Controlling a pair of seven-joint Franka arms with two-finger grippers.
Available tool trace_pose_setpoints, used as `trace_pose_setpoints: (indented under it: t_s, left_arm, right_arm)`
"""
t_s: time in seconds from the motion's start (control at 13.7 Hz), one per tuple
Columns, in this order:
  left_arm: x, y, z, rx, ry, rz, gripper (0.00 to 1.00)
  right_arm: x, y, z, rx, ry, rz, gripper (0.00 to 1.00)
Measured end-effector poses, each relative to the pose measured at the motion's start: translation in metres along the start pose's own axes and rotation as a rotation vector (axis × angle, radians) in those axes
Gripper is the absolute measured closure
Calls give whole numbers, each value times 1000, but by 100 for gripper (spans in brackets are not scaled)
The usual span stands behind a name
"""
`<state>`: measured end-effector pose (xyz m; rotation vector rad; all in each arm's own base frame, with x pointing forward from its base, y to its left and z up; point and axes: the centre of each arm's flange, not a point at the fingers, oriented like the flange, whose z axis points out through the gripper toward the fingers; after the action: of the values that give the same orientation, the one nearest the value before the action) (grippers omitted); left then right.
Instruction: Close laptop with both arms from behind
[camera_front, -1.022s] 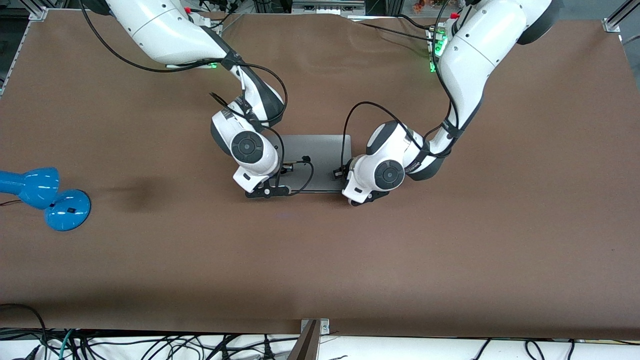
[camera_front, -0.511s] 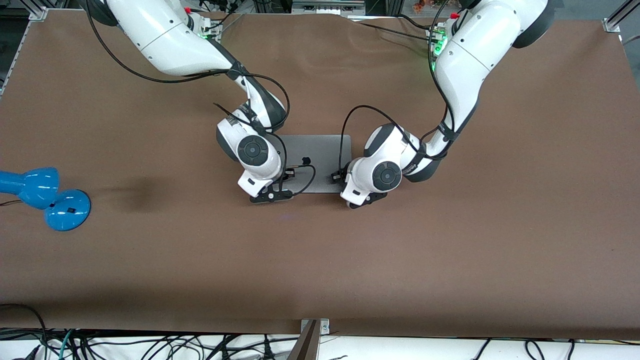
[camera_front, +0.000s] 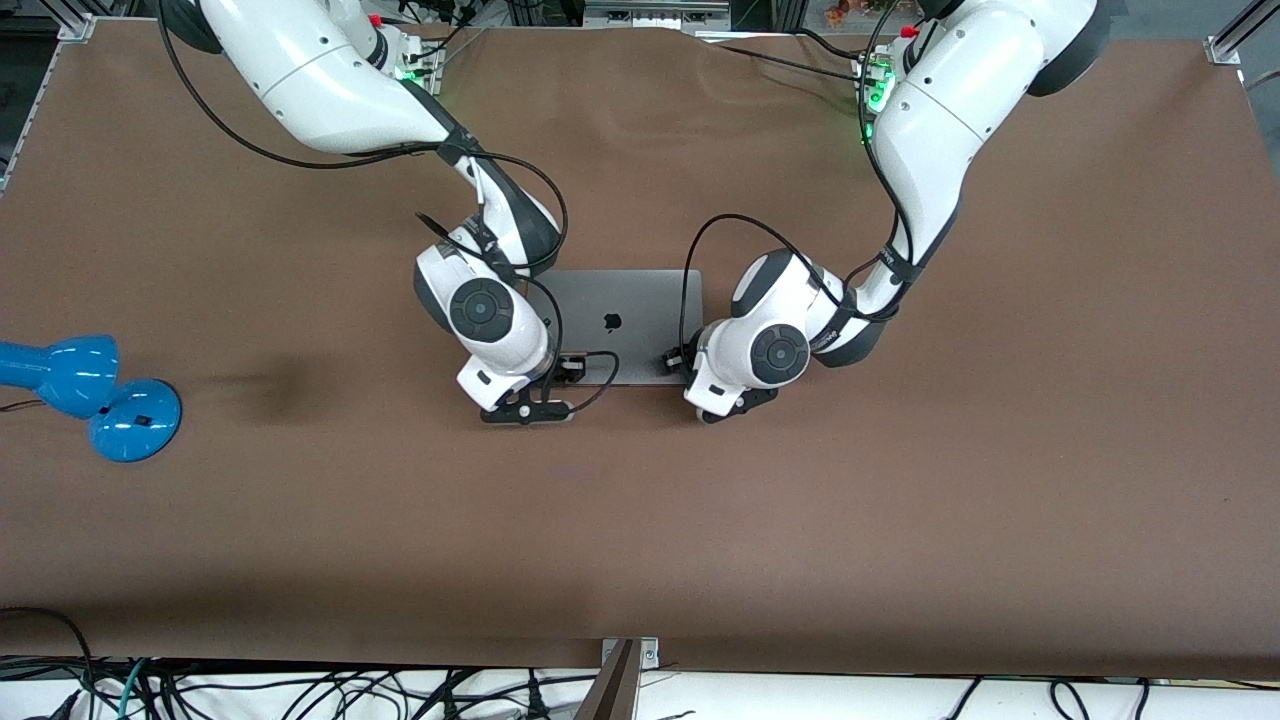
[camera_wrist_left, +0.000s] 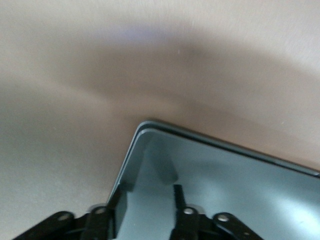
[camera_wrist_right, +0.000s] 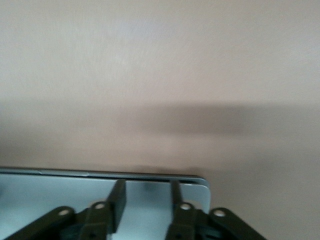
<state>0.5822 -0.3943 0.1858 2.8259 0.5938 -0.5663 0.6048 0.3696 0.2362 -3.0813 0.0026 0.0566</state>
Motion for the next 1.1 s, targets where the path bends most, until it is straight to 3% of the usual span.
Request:
trace_pose_setpoints:
  t_s: [0.37,0.66,0.88,1.1]
  left_arm:
    - [8,-2,-41,-35,36,-9,0]
    - [12,-12,-101,-55,73,-21,0]
    - [10,-37,-167,0,118,18,0]
    - [-2,-69,-243,27,147,73,0]
  right_arm:
    - [21,52,-71,13,-39,146,1]
    - [35,135,-107,-53,-120,261,0]
    - [44,191,-124,-74,-158,315,0]
    - [56,233,-154,-70,-154,205,0]
